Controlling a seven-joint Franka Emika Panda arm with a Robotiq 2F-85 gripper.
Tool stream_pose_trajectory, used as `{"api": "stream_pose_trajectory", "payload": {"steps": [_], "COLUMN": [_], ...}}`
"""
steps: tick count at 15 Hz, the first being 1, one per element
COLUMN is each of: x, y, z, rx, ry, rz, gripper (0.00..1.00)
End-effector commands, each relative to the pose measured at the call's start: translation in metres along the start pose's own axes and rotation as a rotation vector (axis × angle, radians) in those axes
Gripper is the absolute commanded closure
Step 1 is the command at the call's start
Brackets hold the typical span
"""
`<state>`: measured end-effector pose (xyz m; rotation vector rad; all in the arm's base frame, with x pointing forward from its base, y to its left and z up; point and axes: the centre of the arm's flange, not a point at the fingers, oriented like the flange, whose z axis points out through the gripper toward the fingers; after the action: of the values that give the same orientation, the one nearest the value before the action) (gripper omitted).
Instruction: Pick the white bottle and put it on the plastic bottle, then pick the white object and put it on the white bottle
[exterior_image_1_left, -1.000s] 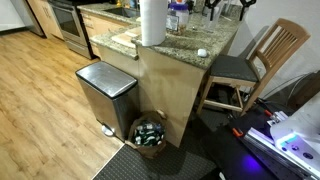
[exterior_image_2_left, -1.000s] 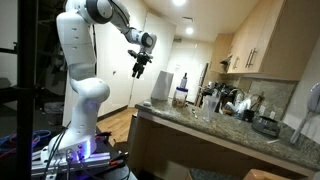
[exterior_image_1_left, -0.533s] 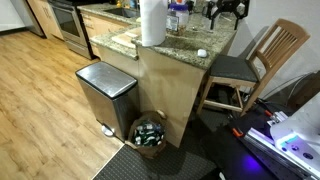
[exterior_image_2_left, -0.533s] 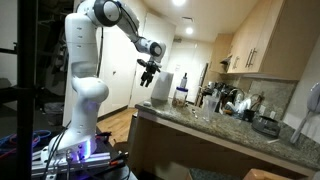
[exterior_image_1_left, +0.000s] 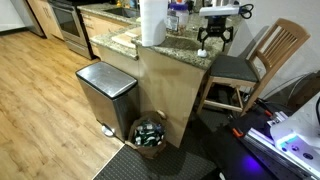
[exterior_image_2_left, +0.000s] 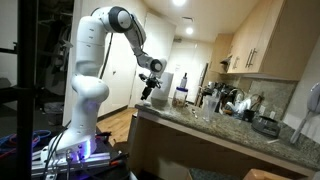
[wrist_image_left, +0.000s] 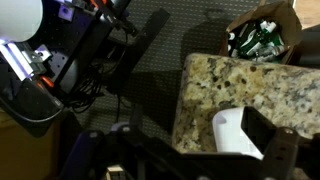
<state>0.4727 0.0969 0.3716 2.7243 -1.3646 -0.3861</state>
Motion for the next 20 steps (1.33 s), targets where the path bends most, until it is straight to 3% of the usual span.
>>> {"api": "stream_pose_trajectory", "payload": {"steps": [1, 2, 6, 10, 12, 15, 16, 20], "x": [-0.019, -0.014, -0.019, 0.011, 0.018, 0.021, 0.015, 0.014], "y": [0.003, -0.005, -0.006, -0.020, -0.018, -0.017, -0.021, -0.021], "z": [0.012, 0.005, 0.008, 0.007, 0.002, 0.002, -0.003, -0.004], "rx": [0.039, 0.011, 0.015, 0.104, 0.151, 0.202, 0.170, 0.173], "ry": [0.060, 0.026, 0.044, 0.205, 0.231, 0.154, 0.186, 0.183], "rz": [-0.080, -0.043, -0.060, -0.158, -0.193, -0.231, -0.198, -0.201], "gripper": [0.00, 0.00, 0.00, 0.00, 0.00, 0.00, 0.00, 0.00]}}
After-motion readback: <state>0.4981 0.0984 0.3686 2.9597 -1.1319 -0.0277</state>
